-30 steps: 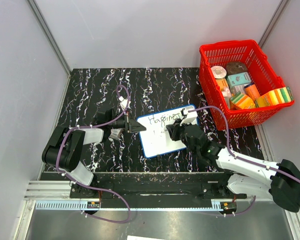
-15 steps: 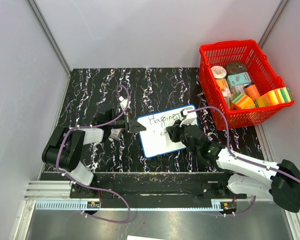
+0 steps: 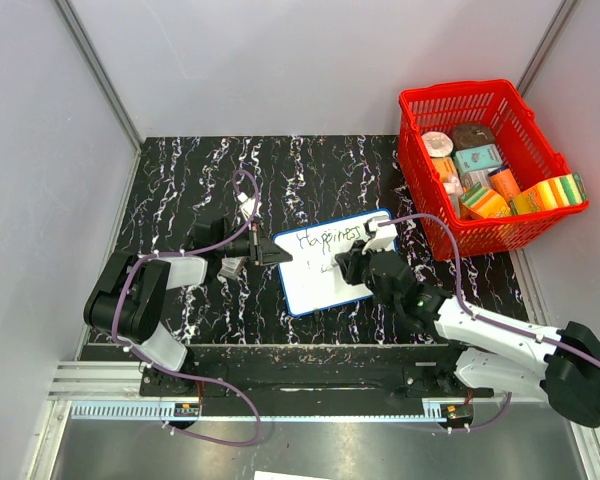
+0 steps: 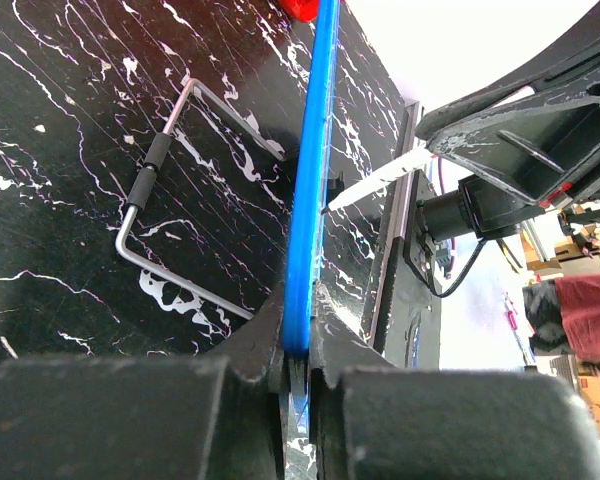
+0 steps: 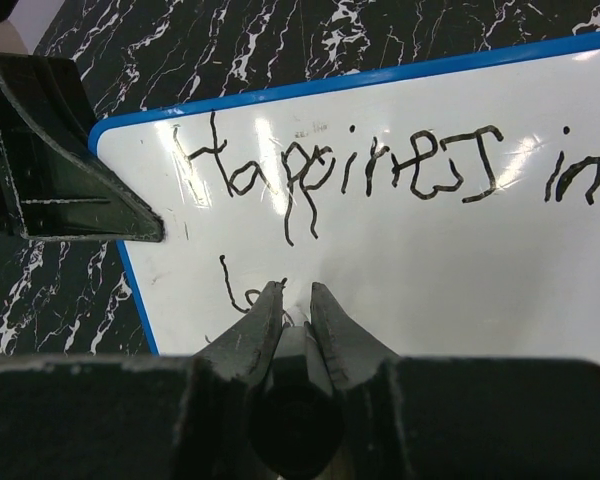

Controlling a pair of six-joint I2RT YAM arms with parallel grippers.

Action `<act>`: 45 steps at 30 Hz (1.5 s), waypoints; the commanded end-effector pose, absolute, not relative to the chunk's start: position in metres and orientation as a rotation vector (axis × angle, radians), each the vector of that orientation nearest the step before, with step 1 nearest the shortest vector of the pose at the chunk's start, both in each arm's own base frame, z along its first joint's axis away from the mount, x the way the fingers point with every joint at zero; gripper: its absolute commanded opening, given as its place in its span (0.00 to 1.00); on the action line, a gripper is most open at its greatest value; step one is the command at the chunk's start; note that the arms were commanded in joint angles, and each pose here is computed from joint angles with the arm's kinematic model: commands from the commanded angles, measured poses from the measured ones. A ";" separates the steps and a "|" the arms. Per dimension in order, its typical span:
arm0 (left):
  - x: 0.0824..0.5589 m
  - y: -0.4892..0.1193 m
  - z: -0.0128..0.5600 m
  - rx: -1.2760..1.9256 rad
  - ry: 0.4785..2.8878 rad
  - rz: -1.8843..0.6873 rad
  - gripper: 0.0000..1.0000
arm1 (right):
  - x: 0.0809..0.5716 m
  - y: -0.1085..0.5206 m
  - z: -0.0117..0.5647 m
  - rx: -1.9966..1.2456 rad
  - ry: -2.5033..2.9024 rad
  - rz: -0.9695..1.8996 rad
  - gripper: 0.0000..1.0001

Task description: Write a sentence on the whiteboard

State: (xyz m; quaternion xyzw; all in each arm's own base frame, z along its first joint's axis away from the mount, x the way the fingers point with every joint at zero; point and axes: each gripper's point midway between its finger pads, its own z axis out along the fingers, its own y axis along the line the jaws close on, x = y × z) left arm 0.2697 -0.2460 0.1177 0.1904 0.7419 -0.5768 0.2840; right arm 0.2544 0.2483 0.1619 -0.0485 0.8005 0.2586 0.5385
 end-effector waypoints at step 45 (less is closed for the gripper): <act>0.288 -0.241 0.105 0.533 1.966 -1.374 0.00 | 0.253 0.230 0.149 -0.085 1.941 0.533 0.00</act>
